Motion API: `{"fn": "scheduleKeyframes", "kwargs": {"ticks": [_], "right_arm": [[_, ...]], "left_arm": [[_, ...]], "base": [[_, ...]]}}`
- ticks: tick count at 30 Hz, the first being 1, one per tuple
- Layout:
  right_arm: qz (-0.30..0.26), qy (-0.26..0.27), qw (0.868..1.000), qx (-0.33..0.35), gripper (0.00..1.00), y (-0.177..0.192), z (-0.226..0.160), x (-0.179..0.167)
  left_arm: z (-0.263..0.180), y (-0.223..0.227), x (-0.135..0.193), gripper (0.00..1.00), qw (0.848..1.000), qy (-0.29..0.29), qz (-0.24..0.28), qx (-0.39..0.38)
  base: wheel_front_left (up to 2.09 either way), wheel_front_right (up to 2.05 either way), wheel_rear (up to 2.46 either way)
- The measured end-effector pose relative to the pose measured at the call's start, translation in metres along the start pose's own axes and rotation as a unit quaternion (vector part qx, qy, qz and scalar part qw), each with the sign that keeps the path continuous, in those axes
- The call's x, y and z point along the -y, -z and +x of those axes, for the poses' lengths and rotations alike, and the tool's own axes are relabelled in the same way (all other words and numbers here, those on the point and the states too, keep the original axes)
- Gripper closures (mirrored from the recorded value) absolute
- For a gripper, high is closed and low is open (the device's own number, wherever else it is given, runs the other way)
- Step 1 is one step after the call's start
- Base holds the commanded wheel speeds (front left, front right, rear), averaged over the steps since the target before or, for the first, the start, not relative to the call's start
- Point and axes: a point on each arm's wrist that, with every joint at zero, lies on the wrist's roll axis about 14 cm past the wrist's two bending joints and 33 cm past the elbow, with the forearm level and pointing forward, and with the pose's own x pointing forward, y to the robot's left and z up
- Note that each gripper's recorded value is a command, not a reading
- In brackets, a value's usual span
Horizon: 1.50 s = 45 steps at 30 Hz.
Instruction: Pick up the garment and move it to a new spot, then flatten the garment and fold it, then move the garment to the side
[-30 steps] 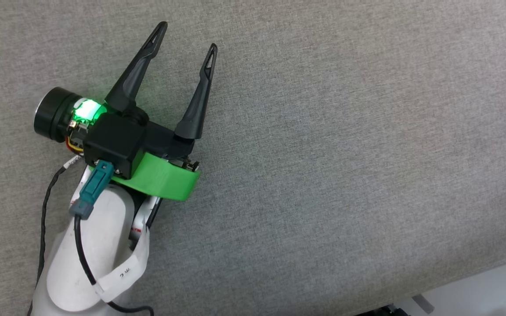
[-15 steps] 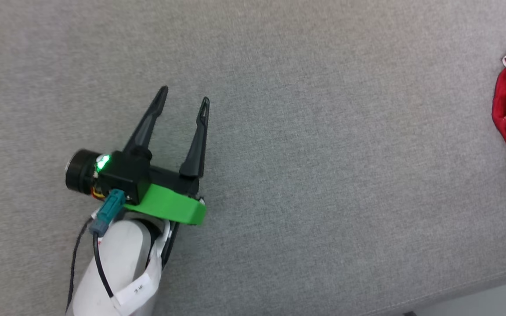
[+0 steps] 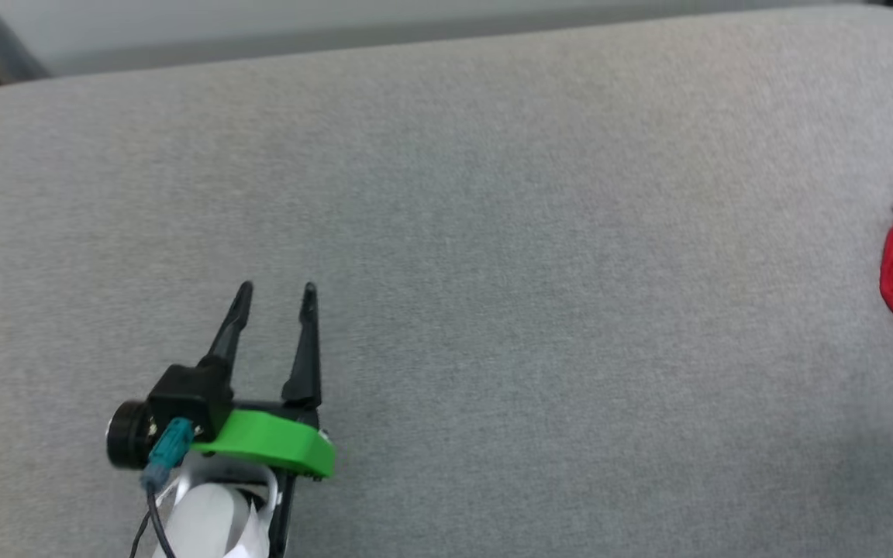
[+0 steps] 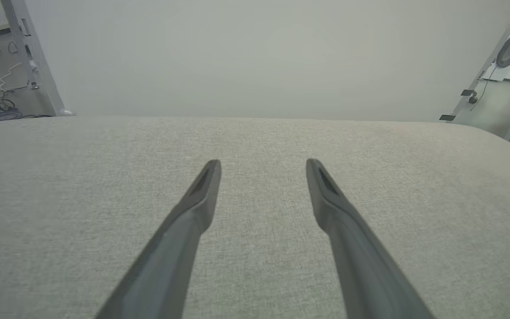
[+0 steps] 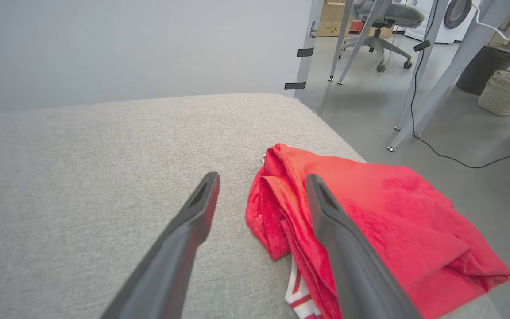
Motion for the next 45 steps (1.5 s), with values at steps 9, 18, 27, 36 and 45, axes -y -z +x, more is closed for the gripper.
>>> {"fn": "scheduleKeyframes", "kwargs": {"ticks": [9,18,27,36,45], "right_arm": [[0.046,-0.121,0.991,0.038,0.0,-0.038,-0.031,-0.098],[0.067,-0.199,0.975,0.07,0.0,-0.073,-0.072,-0.145],[0.071,-0.212,0.972,0.065,0.0,-0.077,-0.099,-0.149],[0.075,-0.227,0.969,0.066,0.0,-0.081,-0.105,-0.159],[0.074,-0.233,0.968,0.06,0.0,-0.077,-0.104,-0.164]], "left_arm": [[-0.054,-0.03,-0.052,0.0,0.995,-0.093,0.025,0.026],[-0.099,-0.044,-0.069,0.0,0.99,-0.13,0.034,0.039],[-0.117,-0.04,-0.056,0.0,0.992,-0.114,0.035,0.036],[-0.115,-0.036,-0.054,0.0,0.993,-0.109,0.033,0.029],[-0.112,-0.033,-0.054,0.0,0.993,-0.11,0.032,0.025]], "base": [[0.0,0.0,0.0],[0.0,0.0,0.0],[0.0,0.0,0.0],[0.0,0.0,0.0],[0.0,0.0,0.0]]}}
